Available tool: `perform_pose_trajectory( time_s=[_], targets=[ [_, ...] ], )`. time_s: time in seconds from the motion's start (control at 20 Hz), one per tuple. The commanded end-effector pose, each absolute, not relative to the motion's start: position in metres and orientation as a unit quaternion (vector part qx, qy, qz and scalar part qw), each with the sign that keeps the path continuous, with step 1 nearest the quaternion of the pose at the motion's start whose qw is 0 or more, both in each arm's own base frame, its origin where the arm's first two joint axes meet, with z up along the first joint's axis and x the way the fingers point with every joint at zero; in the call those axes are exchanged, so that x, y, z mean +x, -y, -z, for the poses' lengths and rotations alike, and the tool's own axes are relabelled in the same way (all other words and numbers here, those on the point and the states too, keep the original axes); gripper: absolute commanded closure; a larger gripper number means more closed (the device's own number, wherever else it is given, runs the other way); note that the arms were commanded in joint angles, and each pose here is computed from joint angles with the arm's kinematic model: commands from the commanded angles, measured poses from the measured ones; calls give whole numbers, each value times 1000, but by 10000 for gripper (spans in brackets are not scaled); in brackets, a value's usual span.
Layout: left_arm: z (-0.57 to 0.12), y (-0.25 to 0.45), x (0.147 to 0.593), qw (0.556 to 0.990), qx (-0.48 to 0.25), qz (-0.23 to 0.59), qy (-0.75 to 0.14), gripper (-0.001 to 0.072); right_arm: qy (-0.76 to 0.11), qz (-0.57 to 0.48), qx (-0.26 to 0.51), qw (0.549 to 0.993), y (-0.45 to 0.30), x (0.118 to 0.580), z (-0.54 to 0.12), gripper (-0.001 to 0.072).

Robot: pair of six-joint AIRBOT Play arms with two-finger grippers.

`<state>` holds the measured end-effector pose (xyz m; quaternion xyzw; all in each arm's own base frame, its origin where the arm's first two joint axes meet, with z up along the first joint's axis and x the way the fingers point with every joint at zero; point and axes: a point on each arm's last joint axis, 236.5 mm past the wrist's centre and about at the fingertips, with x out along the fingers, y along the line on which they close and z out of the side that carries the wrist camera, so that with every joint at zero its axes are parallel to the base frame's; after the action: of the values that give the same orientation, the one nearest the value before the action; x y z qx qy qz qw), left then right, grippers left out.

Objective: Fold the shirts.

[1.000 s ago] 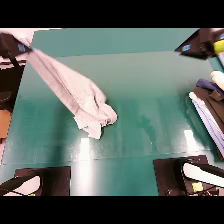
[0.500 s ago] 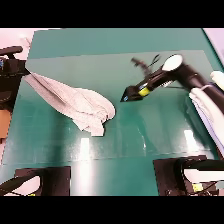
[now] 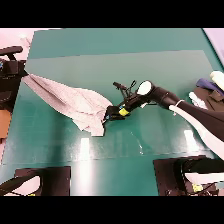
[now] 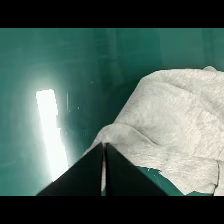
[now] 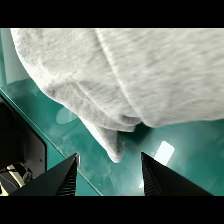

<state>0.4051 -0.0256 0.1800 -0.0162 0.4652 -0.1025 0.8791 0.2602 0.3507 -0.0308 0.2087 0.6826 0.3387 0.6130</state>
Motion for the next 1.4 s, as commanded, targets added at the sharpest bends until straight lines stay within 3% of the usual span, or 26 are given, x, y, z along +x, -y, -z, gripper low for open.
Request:
perform_pose_trajectory(
  time_s=[0.0,0.25,0.3,0.35,0.4,0.55,0.7,0.9,1.15,1.35],
  targets=[
    [-180,26,405,879,-17,103,-465,687,-690,-320,213,613,-369,249,51,251],
    [-179,28,403,877,-20,107,-469,687,-694,-308,216,613,-378,249,71,265],
    [-179,28,403,876,-20,107,-469,686,-690,-311,217,617,-381,251,69,311],
    [-179,29,402,876,-21,109,-469,686,-686,-316,216,619,-385,252,65,562],
    [-179,31,401,875,-24,112,-471,687,-681,-323,216,621,-389,255,58,698],
    [-180,35,394,868,-26,121,-481,687,-670,-359,194,620,-392,260,23,699],
    [-209,20,391,887,5,97,-452,688,-590,-365,159,702,-354,303,-58,700],
    [-295,-1,368,930,48,50,-360,688,-445,-296,151,832,-227,351,-204,700],
    [-373,1,303,963,64,35,-261,688,-302,-180,155,923,-87,313,-335,700],
    [-401,28,266,971,76,87,-208,688,-219,-169,163,947,-71,280,-392,700]
  ],
)
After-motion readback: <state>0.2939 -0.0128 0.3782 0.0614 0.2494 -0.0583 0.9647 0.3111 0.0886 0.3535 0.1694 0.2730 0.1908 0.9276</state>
